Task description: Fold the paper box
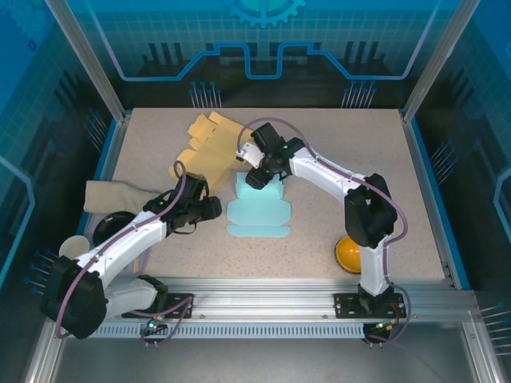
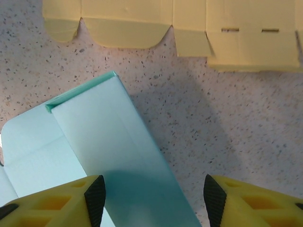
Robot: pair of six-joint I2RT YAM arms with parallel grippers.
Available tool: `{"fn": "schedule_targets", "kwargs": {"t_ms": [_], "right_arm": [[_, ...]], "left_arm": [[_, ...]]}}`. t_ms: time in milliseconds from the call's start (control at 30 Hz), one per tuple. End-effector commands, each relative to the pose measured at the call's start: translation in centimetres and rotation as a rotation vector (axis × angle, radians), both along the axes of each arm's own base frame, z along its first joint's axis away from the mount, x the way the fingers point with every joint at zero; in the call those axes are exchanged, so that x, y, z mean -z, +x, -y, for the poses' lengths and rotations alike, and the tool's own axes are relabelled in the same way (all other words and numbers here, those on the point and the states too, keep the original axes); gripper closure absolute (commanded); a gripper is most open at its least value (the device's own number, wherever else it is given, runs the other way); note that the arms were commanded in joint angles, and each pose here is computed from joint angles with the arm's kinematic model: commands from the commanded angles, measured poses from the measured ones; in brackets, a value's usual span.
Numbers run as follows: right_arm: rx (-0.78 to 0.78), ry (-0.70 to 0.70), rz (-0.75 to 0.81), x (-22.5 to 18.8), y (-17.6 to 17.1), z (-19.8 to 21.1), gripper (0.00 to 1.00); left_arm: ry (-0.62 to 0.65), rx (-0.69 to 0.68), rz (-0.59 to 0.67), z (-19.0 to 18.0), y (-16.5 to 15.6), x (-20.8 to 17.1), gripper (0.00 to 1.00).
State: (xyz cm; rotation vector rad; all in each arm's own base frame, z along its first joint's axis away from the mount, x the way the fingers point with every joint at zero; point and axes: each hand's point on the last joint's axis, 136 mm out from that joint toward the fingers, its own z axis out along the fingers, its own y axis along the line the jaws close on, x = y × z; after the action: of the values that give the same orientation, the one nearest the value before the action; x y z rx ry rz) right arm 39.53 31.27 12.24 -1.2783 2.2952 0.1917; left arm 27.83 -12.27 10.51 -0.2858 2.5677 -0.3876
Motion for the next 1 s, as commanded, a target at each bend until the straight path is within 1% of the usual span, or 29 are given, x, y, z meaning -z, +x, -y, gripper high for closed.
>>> {"fn": "schedule_targets", "kwargs": {"t_ms": [0, 133, 300, 433, 500, 600, 633, 700, 800, 867, 967], "right_arm": [[0.105, 0.034, -0.084, 0.5, 0.6, 1.4, 0.41], [0.203, 0.084, -0.147, 1.3, 0.9, 3.0, 0.42], [0.387, 0.113, -0.233, 3.0, 1.7, 6.9, 0.43], [0.539, 0.148, -0.271, 3.9, 2.2, 10.1, 0.43], [0.611, 0.158, -0.289, 4.3, 2.2, 11.6, 0.43], [0.698, 0.166, -0.302, 4.7, 2.4, 13.3, 0.43], [0.721, 0.168, -0.306, 4.8, 2.4, 13.8, 0.43], [0.765, 0.174, -0.315, 5.0, 2.5, 14.9, 0.43], [0.792, 0.186, -0.31, 4.8, 2.7, 15.8, 0.43], [0.796, 0.193, -0.305, 4.5, 2.7, 16.1, 0.43], [0.8, 0.197, -0.304, 4.4, 2.7, 16.4, 0.43]], "left_arm": [[-0.038, -0.011, -0.005, 0.2, -0.4, -0.1, 0.52], [-0.055, -0.006, -0.025, 0.5, -0.6, 0.5, 0.52], [-0.097, -0.009, -0.051, 1.3, -0.7, 1.0, 0.5], [-0.203, -0.012, -0.064, 3.1, -0.7, 1.0, 0.39], [-0.269, 0.002, -0.07, 4.8, -0.8, 1.2, 0.35], [-0.325, 0.025, -0.071, 7.8, -0.6, 1.3, 0.27], [-0.339, 0.033, -0.075, 8.7, -0.6, 1.4, 0.26], [-0.383, 0.046, -0.082, 11.0, 0.0, 1.7, 0.26], [-0.437, 0.027, -0.118, 13.2, 0.9, 2.7, 0.27], [-0.462, -0.001, -0.133, 14.1, 1.5, 3.4, 0.29], [-0.474, -0.071, -0.153, 14.6, 2.1, 5.0, 0.32]]}}
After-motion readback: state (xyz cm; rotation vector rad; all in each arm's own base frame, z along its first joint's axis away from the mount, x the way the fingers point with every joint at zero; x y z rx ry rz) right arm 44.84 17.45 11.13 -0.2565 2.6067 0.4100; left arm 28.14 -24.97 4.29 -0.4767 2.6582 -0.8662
